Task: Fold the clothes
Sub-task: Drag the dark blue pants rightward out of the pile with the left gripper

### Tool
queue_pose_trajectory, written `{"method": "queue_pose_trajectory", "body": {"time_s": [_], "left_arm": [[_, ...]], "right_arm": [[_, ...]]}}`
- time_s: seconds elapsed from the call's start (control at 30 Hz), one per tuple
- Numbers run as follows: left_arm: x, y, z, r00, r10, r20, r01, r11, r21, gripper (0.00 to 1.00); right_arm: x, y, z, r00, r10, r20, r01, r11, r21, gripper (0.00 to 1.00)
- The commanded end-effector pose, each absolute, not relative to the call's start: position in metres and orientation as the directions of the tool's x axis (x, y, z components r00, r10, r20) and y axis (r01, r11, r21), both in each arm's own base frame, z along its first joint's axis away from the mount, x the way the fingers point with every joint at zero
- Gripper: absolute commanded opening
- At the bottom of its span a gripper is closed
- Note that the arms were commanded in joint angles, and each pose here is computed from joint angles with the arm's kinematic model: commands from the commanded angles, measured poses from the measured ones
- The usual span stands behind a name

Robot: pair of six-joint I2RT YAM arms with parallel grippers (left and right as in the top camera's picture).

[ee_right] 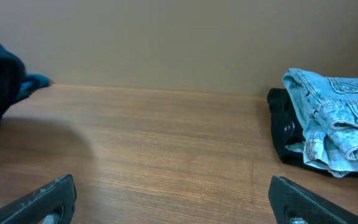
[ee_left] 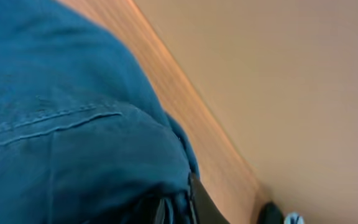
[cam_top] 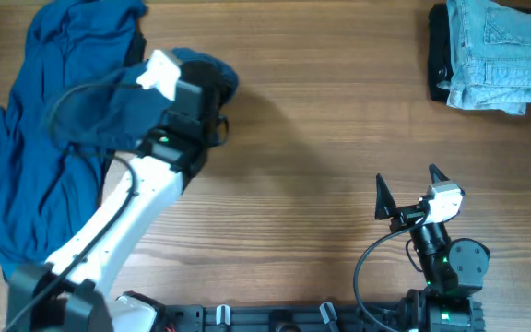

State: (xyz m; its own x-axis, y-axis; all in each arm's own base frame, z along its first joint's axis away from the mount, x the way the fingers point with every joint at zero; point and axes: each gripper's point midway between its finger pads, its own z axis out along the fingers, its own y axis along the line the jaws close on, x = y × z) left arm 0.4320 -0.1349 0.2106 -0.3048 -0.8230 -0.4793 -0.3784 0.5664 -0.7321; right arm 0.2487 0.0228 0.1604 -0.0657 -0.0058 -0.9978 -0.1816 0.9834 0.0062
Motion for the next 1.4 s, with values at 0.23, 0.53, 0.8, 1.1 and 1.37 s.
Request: {"method": "queue_pose_trajectory", "body": {"time_s": [0.23, 0.53, 0.8, 1.1, 1.37], "left_arm": [[0.429, -0.220, 0.204, -0.368, -0.783, -0.501, -0.253, 0.603, -0.757, 0.11], [0.423, -0.252, 0.217, -0.367, -0.787, -0.496, -0.171, 0.582, -0.795, 0.18], [0.424, -0.262, 0.253, -0.315, -0.661, -0.681, 0.006, 0.716, -0.698, 0.85], [0.389, -0.170, 0.299, -0.308, -0.497, -0.811, -0.070, 0.862, -0.502, 1.00], [0.355, -0.098, 0.241, -0.526, -0.429, -0.734, -0.268, 0.903, -0.336, 1.00]], "right_arm": [[0.249, 0.023, 0.161, -0.060, -0.017, -0.998, -0.179, 0.984, -0.006, 1.00], [0.249, 0.023, 0.161, -0.060, -0.017, -0.998, -0.179, 0.984, -0.006, 1.00], [0.249, 0.023, 0.161, -0.060, -0.017, -0.998, -0.179, 0.984, -0.006, 1.00], [0.249, 0.023, 0.161, -0.060, -0.017, -0.998, -0.179, 0.984, -0.006, 1.00], [0.249, 0.023, 0.161, -0.060, -0.017, -0.998, -0.179, 0.984, -0.006, 1.00]]}}
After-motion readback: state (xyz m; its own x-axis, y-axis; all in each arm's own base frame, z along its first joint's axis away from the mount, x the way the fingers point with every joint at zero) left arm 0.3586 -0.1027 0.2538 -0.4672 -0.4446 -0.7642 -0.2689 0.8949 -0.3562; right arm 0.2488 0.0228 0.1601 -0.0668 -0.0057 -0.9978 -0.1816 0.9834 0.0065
